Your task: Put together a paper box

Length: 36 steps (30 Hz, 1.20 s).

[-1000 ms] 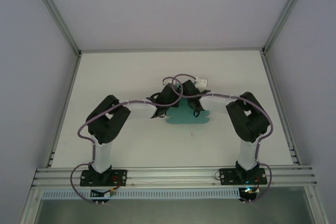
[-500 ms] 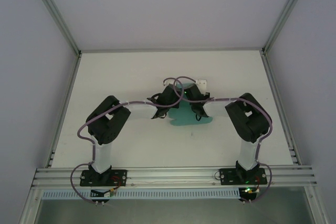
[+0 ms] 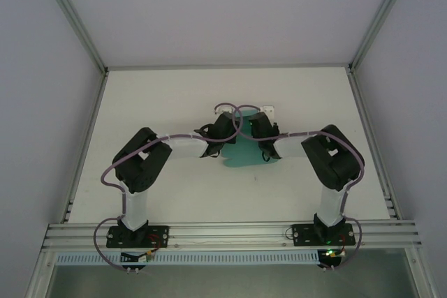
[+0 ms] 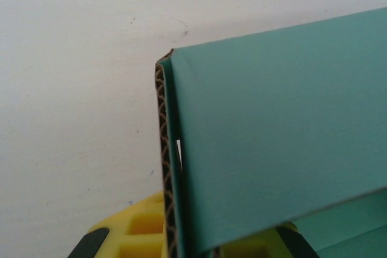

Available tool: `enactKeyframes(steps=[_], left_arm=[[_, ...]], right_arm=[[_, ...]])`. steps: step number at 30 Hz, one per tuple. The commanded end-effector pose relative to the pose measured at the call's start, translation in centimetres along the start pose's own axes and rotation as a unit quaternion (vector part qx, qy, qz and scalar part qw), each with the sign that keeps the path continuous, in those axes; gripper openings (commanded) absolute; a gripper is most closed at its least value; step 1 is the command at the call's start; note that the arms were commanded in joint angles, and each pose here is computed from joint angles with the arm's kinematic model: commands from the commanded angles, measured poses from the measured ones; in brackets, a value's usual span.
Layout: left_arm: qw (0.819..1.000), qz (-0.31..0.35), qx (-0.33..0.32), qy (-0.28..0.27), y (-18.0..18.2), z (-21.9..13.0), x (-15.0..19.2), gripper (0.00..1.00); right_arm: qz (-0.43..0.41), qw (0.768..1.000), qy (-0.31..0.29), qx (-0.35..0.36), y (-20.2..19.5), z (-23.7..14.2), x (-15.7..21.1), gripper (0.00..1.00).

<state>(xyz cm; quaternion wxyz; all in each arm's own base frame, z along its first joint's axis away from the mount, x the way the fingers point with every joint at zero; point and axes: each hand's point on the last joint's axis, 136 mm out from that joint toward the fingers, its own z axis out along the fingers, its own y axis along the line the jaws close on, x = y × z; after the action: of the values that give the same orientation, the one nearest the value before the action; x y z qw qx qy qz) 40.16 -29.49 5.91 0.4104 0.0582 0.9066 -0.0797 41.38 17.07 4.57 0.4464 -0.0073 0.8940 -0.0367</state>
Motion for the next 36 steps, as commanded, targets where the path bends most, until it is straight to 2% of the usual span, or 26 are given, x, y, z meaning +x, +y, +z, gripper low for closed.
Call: enactKeyframes(steps=[1,3,8,15,18,21,28,31,36], left_arm=[[0.993,0.049,-0.02,0.102,1.7,-0.2,5.3,0.0],[0.993,0.05,-0.019,0.104,1.7,-0.1,5.5,0.0],[0.993,0.052,-0.019,0.105,1.6,0.0,5.4,0.0],[0.993,0.055,-0.021,0.106,1.6,0.1,5.3,0.0],[0.993,0.055,-0.021,0.106,1.6,0.1,5.3,0.0],[0.993,0.056,-0.021,0.105,1.5,0.1,5.3,0.0],[0.993,0.059,-0.023,0.105,1.6,0.1,5.2,0.0],[0.992,0.061,-0.024,0.106,1.7,0.1,5.3,0.0],[0.992,0.061,-0.024,0.109,1.6,0.3,5.3,0.0]], right_arm=[[0.024,1.0,-0.01,-0.008,-0.8,-1.1,-1.4,0.27],[0.021,1.0,-0.015,-0.013,-0.8,-1.5,-1.8,0.33],[0.017,0.999,-0.02,-0.034,-0.2,-2.0,-2.8,0.38],[0.034,0.994,-0.03,-0.099,1.7,-3.0,-3.9,0.49],[0.036,0.994,-0.033,-0.102,1.6,-3.3,-4.2,0.45],[0.024,0.997,-0.012,-0.067,0.4,-2.7,-3.5,0.33],[-0.003,0.998,0.041,-0.04,-1.0,-1.9,0.5,0.38],[0.007,0.999,0.046,-0.026,-2.0,-1.7,1.1,0.36],[-0.008,0.997,0.062,-0.046,-1.3,-1.4,1.5,0.38]])
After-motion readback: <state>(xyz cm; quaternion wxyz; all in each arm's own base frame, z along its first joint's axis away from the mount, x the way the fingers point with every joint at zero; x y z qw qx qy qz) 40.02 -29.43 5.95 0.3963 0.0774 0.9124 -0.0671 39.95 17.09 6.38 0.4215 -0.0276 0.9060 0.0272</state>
